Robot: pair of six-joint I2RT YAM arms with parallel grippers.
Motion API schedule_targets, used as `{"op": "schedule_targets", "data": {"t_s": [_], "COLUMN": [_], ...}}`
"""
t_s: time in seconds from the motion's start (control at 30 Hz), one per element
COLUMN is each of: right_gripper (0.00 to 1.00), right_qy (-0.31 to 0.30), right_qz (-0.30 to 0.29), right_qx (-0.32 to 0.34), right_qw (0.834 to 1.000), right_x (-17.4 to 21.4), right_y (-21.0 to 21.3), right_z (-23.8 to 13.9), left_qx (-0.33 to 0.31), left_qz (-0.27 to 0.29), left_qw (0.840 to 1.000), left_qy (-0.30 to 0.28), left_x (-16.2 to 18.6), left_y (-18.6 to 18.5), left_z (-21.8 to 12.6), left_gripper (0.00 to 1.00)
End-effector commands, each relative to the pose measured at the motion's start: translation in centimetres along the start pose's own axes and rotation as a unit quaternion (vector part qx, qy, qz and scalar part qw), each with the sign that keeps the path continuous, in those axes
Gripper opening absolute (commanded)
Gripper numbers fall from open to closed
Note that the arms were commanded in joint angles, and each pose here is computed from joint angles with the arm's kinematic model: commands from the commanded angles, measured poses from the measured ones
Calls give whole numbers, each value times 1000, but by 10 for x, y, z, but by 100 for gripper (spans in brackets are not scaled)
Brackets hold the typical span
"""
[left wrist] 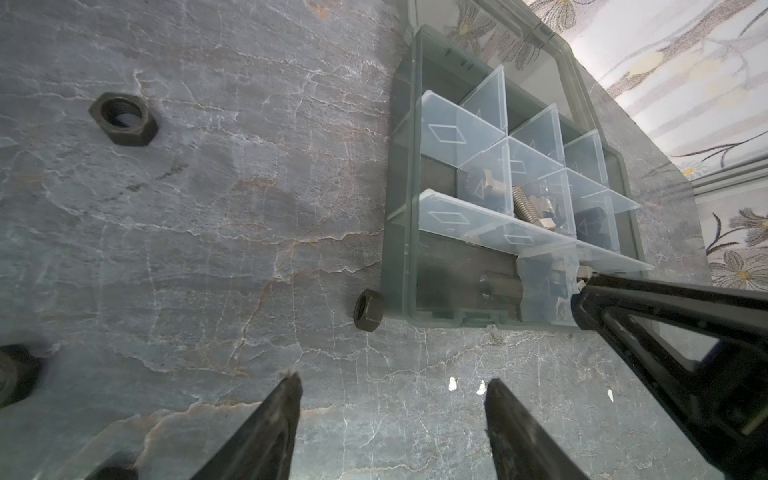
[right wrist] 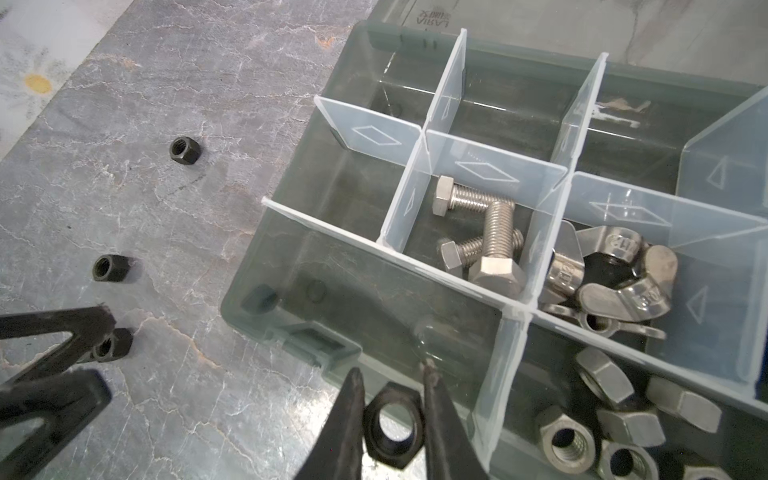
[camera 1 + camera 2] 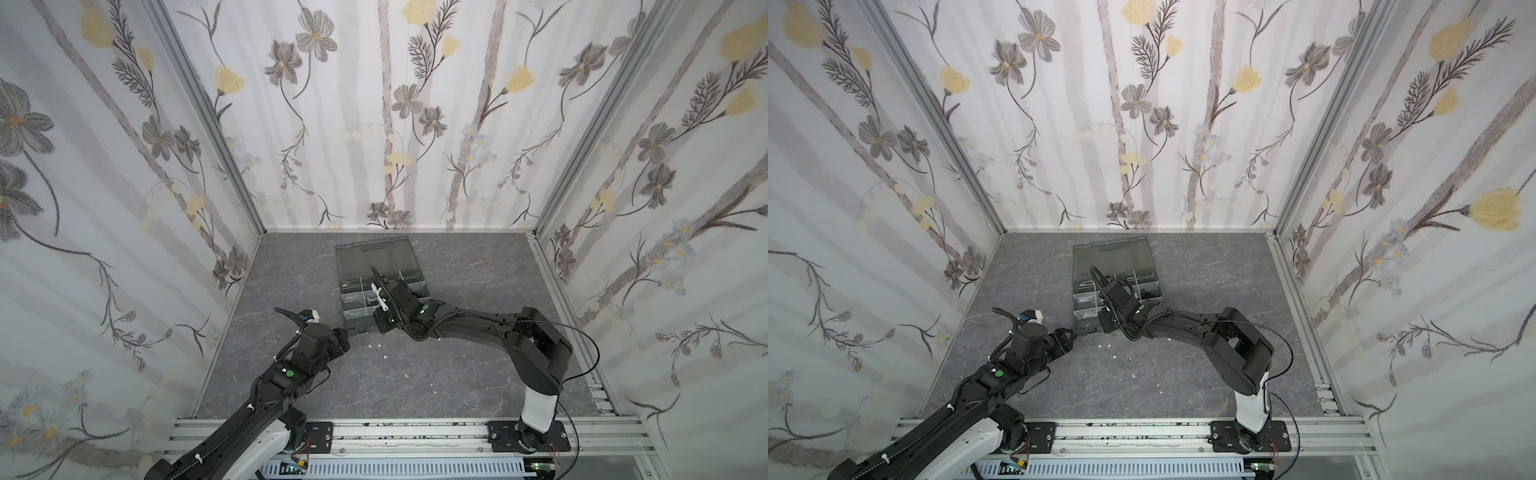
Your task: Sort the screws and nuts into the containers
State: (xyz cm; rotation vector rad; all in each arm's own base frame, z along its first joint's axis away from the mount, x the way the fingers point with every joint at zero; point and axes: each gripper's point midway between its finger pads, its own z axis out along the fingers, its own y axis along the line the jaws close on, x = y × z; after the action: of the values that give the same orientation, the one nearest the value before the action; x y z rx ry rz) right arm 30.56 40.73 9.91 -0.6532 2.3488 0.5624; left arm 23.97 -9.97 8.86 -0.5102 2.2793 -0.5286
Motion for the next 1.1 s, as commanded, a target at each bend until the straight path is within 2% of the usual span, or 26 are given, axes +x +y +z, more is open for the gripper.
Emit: {"op": "schedule_targets", "data": {"t_s": [0.0, 0.27, 0.43, 0.7, 0.9, 1.07], "right_gripper": [27, 36, 38, 39, 39, 53], "right_qy": [-5, -18, -36, -72, -100, -148], "right_qz": [-2, 5, 9, 17, 28, 34], "right_qx": [-11, -15, -19, -27, -51, -86], "right_qw": [1000, 1000, 999, 997, 993, 985], "right_x": [-7, -17, -22, -18, -5, 2], "right_y": [3, -2, -6, -13, -15, -16], "right_z": [3, -4, -20, -58, -85, -106], "left_qx": [-11, -38, -57, -106, -159, -191], "left_qz": [-15, -10, -26, -68, -64, -58], "left_qw": [1000, 999, 998, 992, 985, 979], "left_qy": [1, -11, -17, 0, 8, 32], "left_x": [0, -27, -54, -84, -102, -105], "left_y": [5, 0, 3, 33, 62, 79], "left_z": [0, -8, -10, 8, 16, 23], "left_gripper": [70, 72, 72, 72, 68, 64]}}
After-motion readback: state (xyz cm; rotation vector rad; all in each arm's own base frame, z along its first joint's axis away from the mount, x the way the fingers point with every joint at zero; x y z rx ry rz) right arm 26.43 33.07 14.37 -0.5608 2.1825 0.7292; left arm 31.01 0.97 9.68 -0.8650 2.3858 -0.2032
